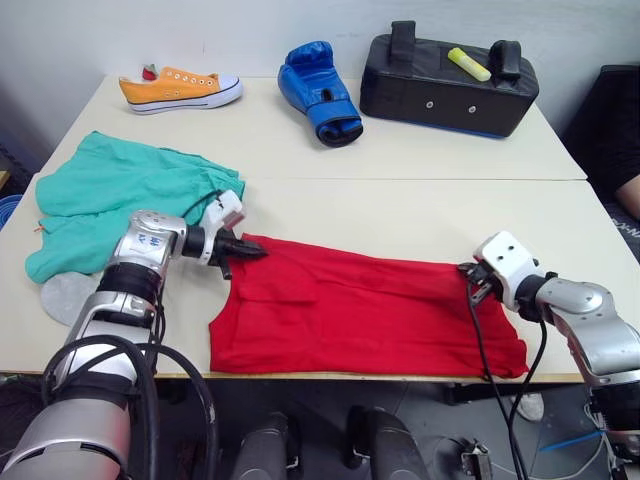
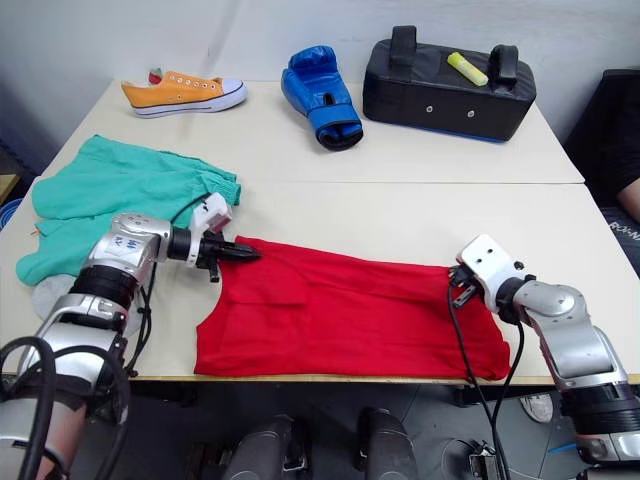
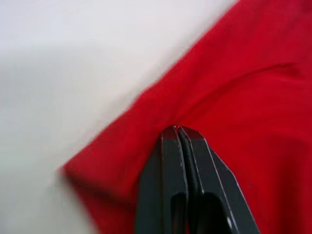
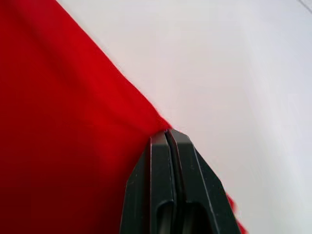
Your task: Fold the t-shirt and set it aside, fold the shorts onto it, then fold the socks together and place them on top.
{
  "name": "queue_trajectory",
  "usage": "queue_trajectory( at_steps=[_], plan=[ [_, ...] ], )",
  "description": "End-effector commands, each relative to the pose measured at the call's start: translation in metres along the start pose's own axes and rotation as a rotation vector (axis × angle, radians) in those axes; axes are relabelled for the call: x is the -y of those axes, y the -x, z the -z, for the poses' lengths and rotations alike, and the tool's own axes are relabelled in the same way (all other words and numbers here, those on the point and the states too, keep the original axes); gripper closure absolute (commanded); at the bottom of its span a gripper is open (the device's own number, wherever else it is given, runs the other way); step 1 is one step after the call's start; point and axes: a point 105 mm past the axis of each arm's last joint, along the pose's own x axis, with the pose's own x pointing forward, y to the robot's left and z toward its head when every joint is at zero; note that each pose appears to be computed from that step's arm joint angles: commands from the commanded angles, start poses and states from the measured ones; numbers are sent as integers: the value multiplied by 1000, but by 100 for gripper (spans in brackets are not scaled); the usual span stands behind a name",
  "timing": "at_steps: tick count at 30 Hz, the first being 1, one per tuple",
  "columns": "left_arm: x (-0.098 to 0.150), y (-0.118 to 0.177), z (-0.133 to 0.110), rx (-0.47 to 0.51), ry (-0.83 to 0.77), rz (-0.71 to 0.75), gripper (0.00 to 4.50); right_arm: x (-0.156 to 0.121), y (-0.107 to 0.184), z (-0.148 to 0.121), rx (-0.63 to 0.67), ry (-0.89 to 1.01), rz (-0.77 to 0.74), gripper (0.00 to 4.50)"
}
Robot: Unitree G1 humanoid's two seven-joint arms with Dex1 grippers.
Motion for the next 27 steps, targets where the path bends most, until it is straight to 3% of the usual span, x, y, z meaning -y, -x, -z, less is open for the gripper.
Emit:
queue_trajectory(
  at_steps=[1, 5, 7, 10, 13, 16, 19, 22, 24, 27],
  plan=[
    [-11, 12, -7, 64, 58, -53, 443, 27, 17, -2, 31, -4, 91, 450],
    [-2, 26, -34, 192, 84, 59, 443, 18, 30, -35, 178, -27, 48, 450],
    [14, 35, -47, 239, 78, 186, 443, 4, 35, -52, 237, -82, 0, 450],
    [39, 40, -51, 236, 68, 321, 443, -19, 38, -61, 254, -153, -63, 450],
    [57, 26, -26, 120, 2, 340, 443, -37, 29, -47, 192, -184, -81, 450],
    [51, 8, 8, 10, -13, 255, 443, -48, 18, -15, 66, -213, -73, 450],
    [42, 3, 29, -67, -31, 189, 443, -44, 17, 10, -25, -164, -42, 450],
    [28, 14, 50, -159, -91, 126, 443, -22, 30, 30, -97, -148, 26, 450],
    [23, 23, 53, -166, -96, 116, 443, -12, 40, 33, -103, -141, 43, 450],
    [22, 34, 39, -107, -91, 137, 443, -9, 51, 16, -28, -146, 5, 450]
  ],
)
